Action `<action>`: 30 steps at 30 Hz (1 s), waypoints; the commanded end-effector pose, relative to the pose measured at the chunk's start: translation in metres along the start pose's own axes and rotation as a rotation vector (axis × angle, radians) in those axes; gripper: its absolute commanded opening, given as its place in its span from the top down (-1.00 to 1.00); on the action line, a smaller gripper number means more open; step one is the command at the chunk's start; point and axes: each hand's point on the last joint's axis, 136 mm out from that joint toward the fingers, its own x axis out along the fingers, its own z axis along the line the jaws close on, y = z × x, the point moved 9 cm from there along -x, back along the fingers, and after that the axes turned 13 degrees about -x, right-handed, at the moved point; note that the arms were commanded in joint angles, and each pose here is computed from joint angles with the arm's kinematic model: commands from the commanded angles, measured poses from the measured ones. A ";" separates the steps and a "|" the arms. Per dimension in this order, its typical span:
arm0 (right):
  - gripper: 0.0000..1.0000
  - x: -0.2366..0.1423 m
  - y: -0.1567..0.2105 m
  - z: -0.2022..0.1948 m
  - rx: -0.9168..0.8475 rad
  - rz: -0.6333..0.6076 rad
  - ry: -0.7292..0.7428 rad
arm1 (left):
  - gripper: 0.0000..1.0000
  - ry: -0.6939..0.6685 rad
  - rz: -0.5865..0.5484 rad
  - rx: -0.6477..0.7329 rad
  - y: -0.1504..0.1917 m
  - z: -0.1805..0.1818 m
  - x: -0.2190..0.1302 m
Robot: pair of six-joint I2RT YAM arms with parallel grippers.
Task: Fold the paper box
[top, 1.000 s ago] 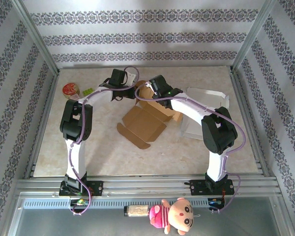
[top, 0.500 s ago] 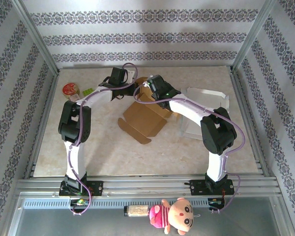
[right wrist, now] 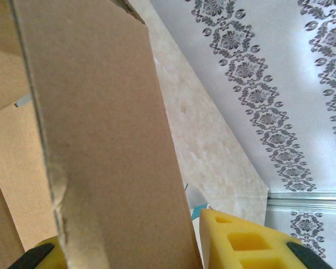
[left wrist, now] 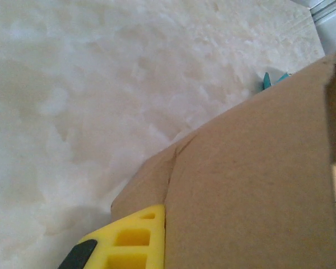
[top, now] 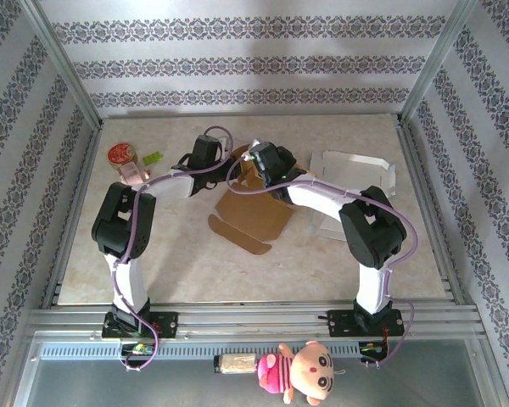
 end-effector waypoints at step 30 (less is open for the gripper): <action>0.33 -0.032 0.025 0.061 -0.267 -0.159 0.059 | -0.20 -0.034 -0.283 0.499 0.018 0.013 -0.140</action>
